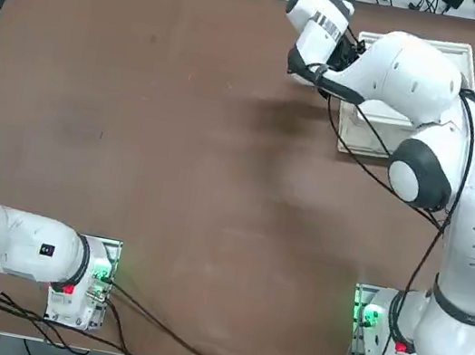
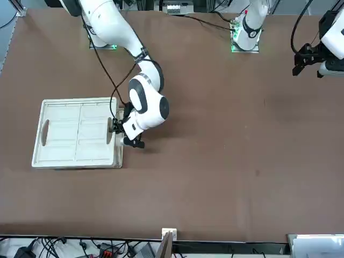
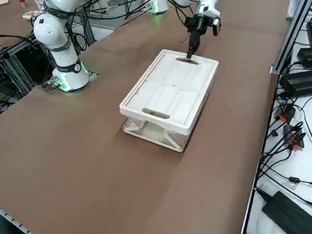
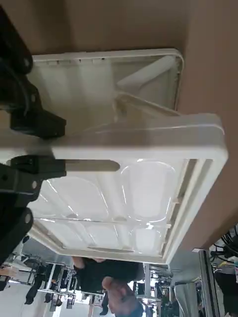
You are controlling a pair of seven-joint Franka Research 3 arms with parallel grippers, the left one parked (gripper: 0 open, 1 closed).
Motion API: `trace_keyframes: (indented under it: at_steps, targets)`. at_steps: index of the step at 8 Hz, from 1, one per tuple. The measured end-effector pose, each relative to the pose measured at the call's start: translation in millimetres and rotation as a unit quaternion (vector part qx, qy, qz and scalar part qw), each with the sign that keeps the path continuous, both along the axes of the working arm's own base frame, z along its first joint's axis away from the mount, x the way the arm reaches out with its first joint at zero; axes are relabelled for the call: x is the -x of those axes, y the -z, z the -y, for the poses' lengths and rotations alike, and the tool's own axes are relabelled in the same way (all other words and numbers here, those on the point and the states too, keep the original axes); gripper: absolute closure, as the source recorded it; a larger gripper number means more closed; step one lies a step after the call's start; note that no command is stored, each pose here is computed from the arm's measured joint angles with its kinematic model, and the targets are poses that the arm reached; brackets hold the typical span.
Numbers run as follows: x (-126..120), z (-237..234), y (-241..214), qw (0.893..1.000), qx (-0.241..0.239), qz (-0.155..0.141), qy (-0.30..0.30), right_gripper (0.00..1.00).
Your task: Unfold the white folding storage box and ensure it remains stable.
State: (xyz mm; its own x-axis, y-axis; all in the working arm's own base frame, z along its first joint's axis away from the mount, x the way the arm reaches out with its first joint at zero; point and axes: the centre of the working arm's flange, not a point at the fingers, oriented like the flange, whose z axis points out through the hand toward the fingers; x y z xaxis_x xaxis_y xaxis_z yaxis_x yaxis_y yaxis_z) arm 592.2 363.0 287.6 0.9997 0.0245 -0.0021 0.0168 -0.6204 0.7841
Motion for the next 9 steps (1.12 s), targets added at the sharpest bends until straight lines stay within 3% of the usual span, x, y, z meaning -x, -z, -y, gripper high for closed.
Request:
trace_keyframes:
  at_steps: [9]
  targets:
    - [0, -9, -24, 0.999, 0.033, 0.027, -0.009, 0.76]
